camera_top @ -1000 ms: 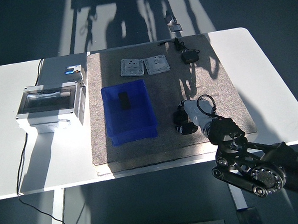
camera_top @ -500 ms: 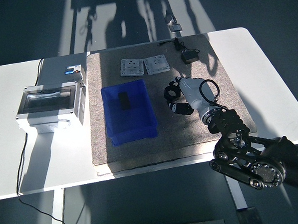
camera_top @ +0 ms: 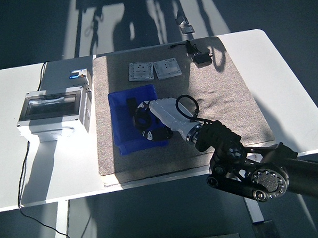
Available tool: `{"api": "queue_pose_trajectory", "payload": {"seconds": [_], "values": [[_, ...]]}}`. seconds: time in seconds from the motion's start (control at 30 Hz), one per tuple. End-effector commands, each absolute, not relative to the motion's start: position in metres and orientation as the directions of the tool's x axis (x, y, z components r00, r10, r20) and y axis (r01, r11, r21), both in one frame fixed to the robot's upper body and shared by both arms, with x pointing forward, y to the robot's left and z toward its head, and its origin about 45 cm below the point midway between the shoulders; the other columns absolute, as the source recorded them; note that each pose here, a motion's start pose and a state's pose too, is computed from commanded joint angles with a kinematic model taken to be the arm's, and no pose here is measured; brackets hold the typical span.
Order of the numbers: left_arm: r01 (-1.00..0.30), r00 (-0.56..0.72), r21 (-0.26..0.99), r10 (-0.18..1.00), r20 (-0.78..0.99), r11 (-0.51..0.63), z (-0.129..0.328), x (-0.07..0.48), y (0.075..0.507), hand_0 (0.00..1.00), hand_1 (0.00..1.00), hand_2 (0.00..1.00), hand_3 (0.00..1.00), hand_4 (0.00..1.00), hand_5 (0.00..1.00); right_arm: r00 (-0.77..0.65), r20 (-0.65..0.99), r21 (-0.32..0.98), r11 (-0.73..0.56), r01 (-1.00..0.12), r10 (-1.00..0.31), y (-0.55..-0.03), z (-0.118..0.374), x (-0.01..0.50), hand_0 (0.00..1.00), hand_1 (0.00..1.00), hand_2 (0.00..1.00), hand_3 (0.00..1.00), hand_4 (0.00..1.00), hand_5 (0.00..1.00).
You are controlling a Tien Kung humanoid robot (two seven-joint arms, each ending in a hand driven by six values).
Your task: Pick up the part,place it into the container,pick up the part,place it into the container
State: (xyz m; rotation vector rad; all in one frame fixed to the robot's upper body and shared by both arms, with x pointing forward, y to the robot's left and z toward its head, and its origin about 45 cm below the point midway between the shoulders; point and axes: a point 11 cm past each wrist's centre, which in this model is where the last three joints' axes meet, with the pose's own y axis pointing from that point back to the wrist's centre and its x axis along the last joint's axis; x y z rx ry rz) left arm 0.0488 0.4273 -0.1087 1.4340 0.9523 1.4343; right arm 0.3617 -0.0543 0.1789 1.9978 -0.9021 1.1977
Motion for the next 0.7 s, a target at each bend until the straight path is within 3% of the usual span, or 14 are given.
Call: {"api": "queue_pose_trajectory", "payload": {"seconds": [0.03, 0.07, 0.23, 0.27, 0.43, 0.63, 0.67, 0.7], "values": [[-0.062, 0.044, 0.942, 0.942, 0.332, -0.329, -0.109, 0.049, 0.427, 0.686, 0.705, 0.713, 0.635, 0.915, 0.998, 0.352, 0.909, 0.173, -0.564, -0.808, -0.225, -0.055, 0.179, 0.362, 0.85, 0.813, 0.813, 0.847, 0.567, 0.294], [-0.063, 0.046, 0.942, 0.942, 0.333, -0.33, -0.109, 0.05, 0.428, 0.685, 0.705, 0.713, 0.633, 0.913, 0.998, 0.349, 0.911, 0.174, -0.562, -0.809, -0.22, -0.055, 0.179, 0.362, 0.998, 0.989, 0.948, 0.982, 0.73, 0.478], [-0.062, 0.05, 0.942, 0.941, 0.333, -0.33, -0.109, 0.05, 0.427, 0.685, 0.705, 0.713, 0.633, 0.913, 0.998, 0.317, 0.919, 0.143, -0.553, -0.821, -0.233, -0.059, 0.184, 0.366, 0.998, 0.989, 0.948, 0.982, 0.73, 0.478], [-0.062, 0.051, 0.942, 0.942, 0.333, -0.33, -0.109, 0.05, 0.426, 0.684, 0.703, 0.714, 0.635, 0.913, 0.998, 0.311, 0.919, 0.135, -0.55, -0.824, -0.241, -0.06, 0.185, 0.367, 0.998, 0.998, 0.998, 0.998, 0.959, 0.556], [-0.063, 0.054, 0.942, 0.941, 0.334, -0.331, -0.109, 0.051, 0.426, 0.684, 0.703, 0.714, 0.635, 0.913, 0.998, 0.29, 0.897, 0.082, -0.519, -0.851, -0.334, -0.073, 0.188, 0.369, 0.998, 0.998, 0.998, 0.998, 0.959, 0.556], [-0.065, 0.056, 0.942, 0.941, 0.334, -0.33, -0.11, 0.049, 0.423, 0.685, 0.703, 0.714, 0.636, 0.91, 0.998, 0.207, 0.737, -0.07, -0.378, -0.923, -0.644, -0.119, 0.202, 0.365, 0.998, 0.998, 0.998, 0.992, 0.983, 0.567], [-0.065, 0.049, 0.942, 0.942, 0.333, -0.33, -0.111, 0.047, 0.422, 0.685, 0.703, 0.715, 0.637, 0.903, 0.998, 0.181, 0.698, -0.094, -0.34, -0.936, -0.693, -0.131, 0.203, 0.363, 0.998, 0.992, 0.953, 0.925, 0.946, 0.572], [-0.064, 0.043, 0.942, 0.942, 0.332, -0.329, -0.111, 0.046, 0.421, 0.685, 0.703, 0.715, 0.637, 0.903, 0.998, 0.148, 0.655, -0.114, -0.291, -0.95, -0.741, -0.147, 0.204, 0.362, 0.998, 0.992, 0.953, 0.925, 0.946, 0.572]]}}
